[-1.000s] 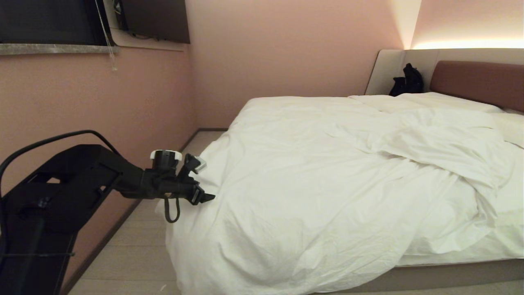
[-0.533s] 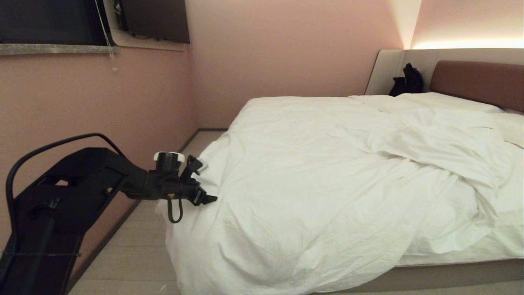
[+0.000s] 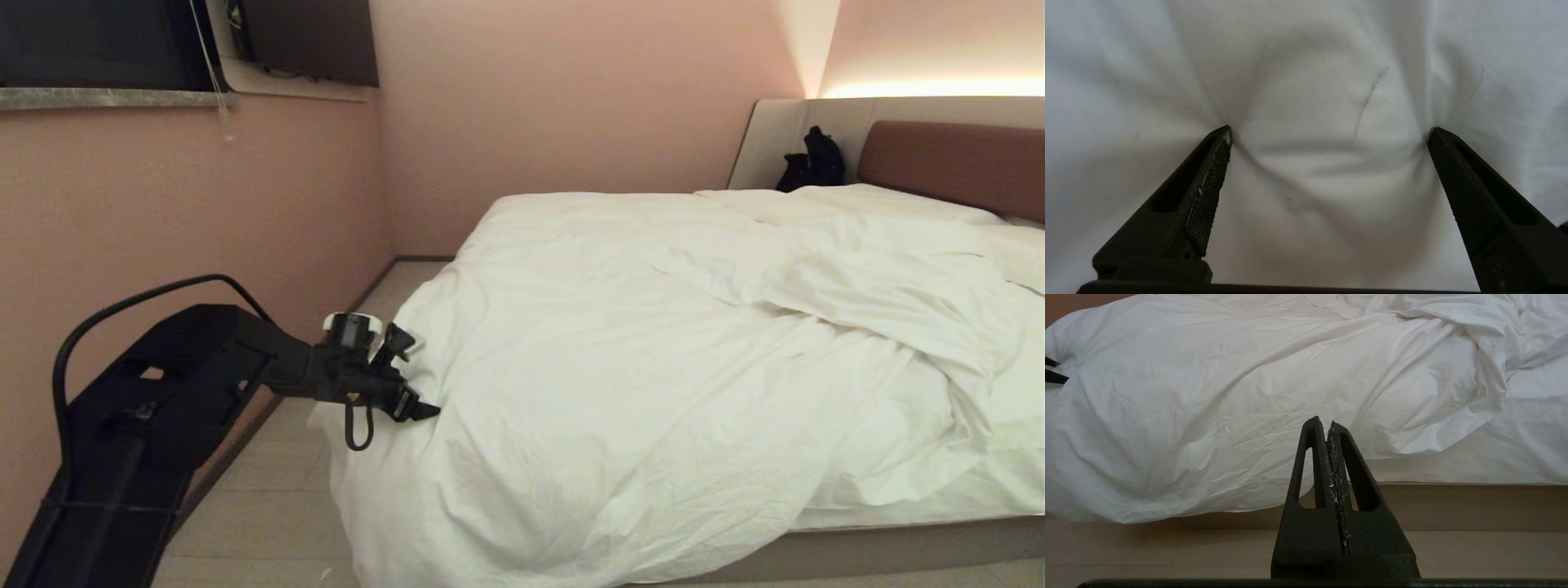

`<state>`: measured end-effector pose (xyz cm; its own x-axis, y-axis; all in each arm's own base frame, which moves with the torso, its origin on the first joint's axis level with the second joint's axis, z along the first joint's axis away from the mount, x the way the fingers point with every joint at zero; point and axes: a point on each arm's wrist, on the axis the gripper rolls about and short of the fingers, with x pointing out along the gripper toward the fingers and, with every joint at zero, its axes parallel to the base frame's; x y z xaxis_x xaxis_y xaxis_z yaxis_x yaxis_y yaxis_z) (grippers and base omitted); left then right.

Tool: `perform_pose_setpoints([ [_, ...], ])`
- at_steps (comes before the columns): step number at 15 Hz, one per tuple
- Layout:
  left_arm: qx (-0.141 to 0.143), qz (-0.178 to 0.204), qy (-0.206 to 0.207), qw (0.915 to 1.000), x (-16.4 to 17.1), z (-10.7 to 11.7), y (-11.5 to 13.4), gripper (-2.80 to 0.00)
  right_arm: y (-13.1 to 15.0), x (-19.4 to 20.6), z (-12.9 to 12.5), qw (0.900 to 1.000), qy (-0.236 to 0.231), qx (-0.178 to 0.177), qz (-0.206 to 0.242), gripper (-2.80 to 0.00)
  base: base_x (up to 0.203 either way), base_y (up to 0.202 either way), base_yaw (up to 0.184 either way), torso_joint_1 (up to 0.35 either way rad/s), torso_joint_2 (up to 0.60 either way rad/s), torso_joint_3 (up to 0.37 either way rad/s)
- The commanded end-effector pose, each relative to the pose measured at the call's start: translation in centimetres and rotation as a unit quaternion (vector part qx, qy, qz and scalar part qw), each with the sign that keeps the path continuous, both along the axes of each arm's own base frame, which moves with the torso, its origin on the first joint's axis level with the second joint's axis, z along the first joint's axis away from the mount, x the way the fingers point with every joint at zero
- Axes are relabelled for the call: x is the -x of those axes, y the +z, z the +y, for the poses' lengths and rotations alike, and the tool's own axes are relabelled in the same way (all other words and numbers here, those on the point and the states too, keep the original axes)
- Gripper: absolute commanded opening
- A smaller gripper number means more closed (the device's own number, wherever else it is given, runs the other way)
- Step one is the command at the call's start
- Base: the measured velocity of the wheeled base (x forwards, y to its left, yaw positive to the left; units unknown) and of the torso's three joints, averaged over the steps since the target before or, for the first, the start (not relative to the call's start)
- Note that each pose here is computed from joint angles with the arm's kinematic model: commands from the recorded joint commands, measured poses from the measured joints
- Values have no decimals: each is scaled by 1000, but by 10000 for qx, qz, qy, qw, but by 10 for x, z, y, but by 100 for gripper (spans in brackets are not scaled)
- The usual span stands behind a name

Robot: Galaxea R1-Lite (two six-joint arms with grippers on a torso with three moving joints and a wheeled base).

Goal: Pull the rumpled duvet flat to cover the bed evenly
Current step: Flatten the corners of the folded blanket

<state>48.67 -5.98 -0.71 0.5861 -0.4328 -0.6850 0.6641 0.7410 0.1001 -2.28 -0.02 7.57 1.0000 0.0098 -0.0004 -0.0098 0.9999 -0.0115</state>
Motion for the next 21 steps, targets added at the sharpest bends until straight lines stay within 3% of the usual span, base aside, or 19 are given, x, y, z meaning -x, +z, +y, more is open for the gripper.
perform_pose_setpoints([
  [1,-68,114,-16,9999,0,-3,-7,0,0,0,0,10000,5,4,6,-280,0,0,0,0,0,0],
  [17,-61,175,-76,9998,-3,-10,-19,0,0,0,0,10000,-3,4,5,-280,0,0,0,0,0,0],
  [18,-62,182,-76,9998,-3,-10,-19,-280,0,0,0,10000,5,4,6,-280,0,0,0,0,0,0],
  [21,-62,185,-76,9998,-3,-10,-19,-280,0,0,0,10000,5,4,11,-280,0,0,0,0,0,0],
])
